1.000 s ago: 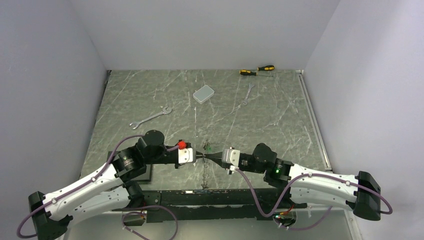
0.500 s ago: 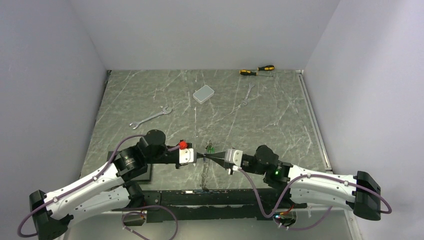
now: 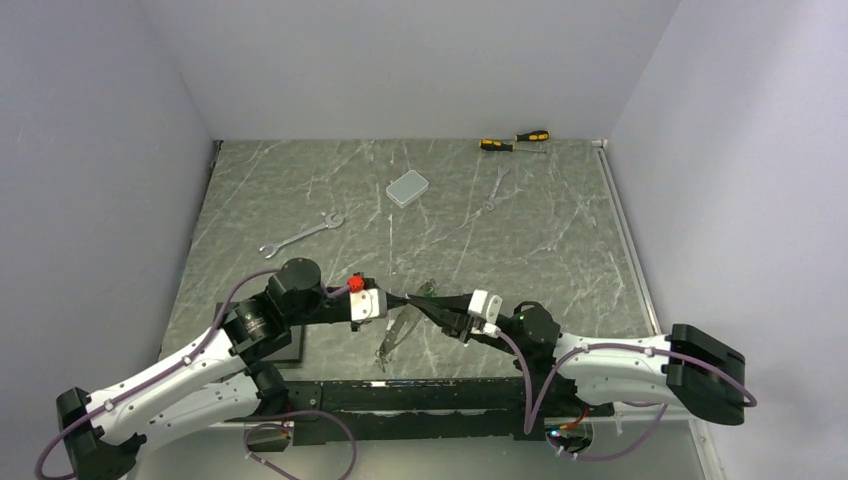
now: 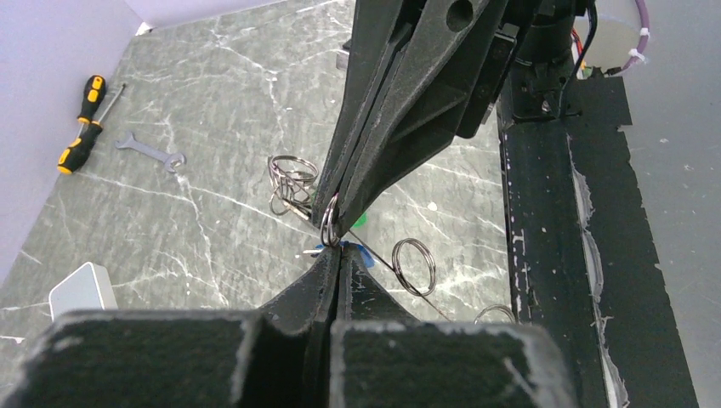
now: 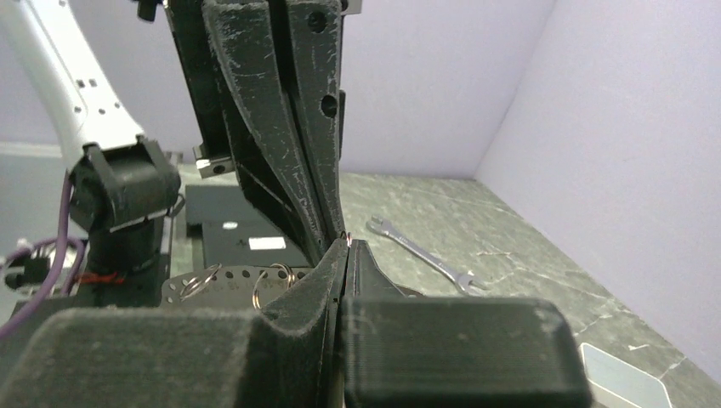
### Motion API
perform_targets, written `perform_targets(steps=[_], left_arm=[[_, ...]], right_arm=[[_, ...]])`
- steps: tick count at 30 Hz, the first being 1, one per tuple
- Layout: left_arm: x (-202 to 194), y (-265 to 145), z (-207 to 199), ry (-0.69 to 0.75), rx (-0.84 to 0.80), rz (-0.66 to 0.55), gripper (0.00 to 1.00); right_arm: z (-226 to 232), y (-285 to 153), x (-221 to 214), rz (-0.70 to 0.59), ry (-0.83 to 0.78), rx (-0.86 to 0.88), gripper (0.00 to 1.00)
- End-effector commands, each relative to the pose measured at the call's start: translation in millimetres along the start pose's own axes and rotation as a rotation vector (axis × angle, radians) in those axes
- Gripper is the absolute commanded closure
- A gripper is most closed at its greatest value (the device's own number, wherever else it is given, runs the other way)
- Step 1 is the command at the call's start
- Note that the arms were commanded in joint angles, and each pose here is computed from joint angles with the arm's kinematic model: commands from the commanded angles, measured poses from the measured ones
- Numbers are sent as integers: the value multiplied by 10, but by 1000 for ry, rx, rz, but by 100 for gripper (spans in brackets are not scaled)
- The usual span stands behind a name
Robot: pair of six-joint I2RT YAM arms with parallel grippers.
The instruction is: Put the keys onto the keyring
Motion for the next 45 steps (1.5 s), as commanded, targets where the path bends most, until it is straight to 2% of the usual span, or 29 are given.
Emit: perform_targets(steps=[1, 11, 13, 19, 23, 35, 45], left_arm=[[111, 31, -25, -11, -53, -93, 100], [110, -67, 2, 12, 10, -56, 100], [107, -78, 2, 16, 15, -54, 95], [122, -97, -4, 24, 14, -66, 72], [138, -118, -10, 33, 19, -81, 67], [157, -139, -16, 37, 26, -112, 65], [149, -99, -23, 26, -11, -115, 72]], right_arm=[[-106, 83, 372, -279, 26, -113, 100], [-43, 57, 326, -223, 27, -40, 100], [-33, 34, 328, -223, 32, -33, 100], [8, 30, 305, -198, 36, 19, 100], [17, 35, 298, -187, 38, 27, 100], [73, 75, 277, -149, 49, 103, 100], [83, 125, 280, -155, 53, 123, 100]])
Point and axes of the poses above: each gripper's point midway between its finger pads, its own y axis out along the fingers, its own z axis along the line the jaws close on, x = y × z, the point moved 10 cm from there along -y, back along the fingers, and after that the axes turned 7 degrees about y, right-handed, at the moved point
